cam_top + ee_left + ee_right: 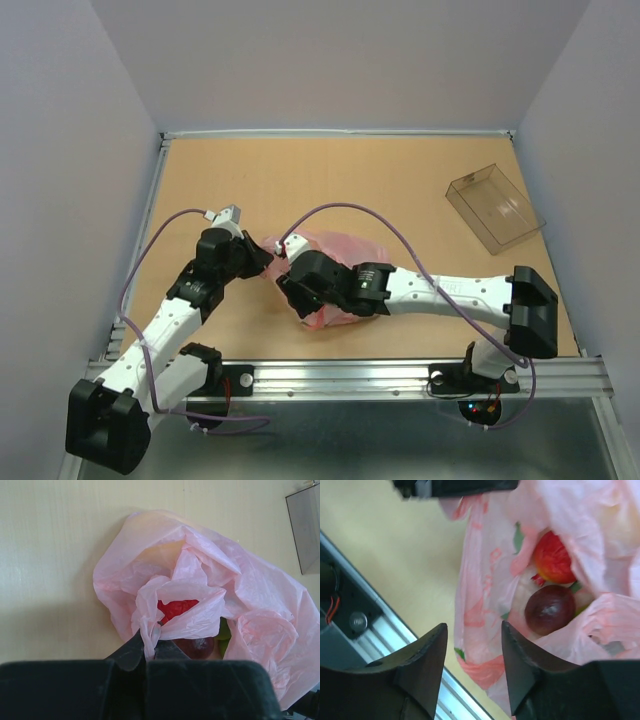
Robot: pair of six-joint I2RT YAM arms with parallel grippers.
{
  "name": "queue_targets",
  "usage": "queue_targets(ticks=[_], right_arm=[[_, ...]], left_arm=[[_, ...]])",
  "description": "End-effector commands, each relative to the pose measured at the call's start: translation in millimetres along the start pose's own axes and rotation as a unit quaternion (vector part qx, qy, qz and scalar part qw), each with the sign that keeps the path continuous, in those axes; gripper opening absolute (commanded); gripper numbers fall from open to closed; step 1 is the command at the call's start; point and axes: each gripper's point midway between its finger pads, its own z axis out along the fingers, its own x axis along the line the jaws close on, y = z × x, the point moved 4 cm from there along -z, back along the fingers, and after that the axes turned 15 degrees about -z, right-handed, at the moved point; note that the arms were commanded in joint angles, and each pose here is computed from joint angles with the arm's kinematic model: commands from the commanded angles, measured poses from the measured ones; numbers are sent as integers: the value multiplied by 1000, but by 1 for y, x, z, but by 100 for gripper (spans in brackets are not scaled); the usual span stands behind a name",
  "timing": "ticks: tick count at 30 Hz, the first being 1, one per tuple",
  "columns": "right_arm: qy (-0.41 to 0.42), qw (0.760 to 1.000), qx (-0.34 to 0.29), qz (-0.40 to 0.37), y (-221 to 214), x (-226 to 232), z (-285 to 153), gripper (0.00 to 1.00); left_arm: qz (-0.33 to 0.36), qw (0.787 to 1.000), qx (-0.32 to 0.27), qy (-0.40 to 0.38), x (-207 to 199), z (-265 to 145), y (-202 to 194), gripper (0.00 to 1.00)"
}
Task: Untie the knot of the plastic bag and take out the fruit
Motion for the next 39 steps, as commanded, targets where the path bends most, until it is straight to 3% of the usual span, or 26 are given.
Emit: queue_targets(ticks=[1, 3, 10, 19, 22, 26, 28, 33, 35, 39], right_arm=[[-83, 995, -34, 39, 21, -31, -5, 50], [-99, 993, -19, 60, 10, -41, 4, 45], [-125, 989, 34, 74, -23, -55, 32, 45], [-124, 984, 99, 80, -71, -56, 58, 66], [-135, 981, 109, 88, -81, -57, 59, 77], [-139, 979, 114, 95, -91, -56, 63, 77], [-135, 980, 112, 96, -93, -55, 64, 74], [-122, 985, 70, 99, -65, -55, 53, 34], [-111, 988, 44, 95, -45, -56, 44, 27], [-107, 990, -35, 86, 8, -65, 6, 22]], left_arm=[[20, 1000, 0, -22, -5, -3, -2, 0], [20, 1000, 0, -24, -5, -4, -2, 0], [25, 999, 2, -25, -5, -3, -4, 0], [28, 999, 7, -26, -5, -2, -8, 0], [29, 999, 5, -26, -5, -2, -8, 0], [29, 999, 7, -24, -4, -1, -9, 0], [30, 999, 7, -25, -5, -1, -9, 0], [31, 999, 3, -22, -5, -1, -7, 0], [34, 999, -2, -18, -5, 0, -5, 0], [46, 999, -22, -9, -11, 3, 8, 0]])
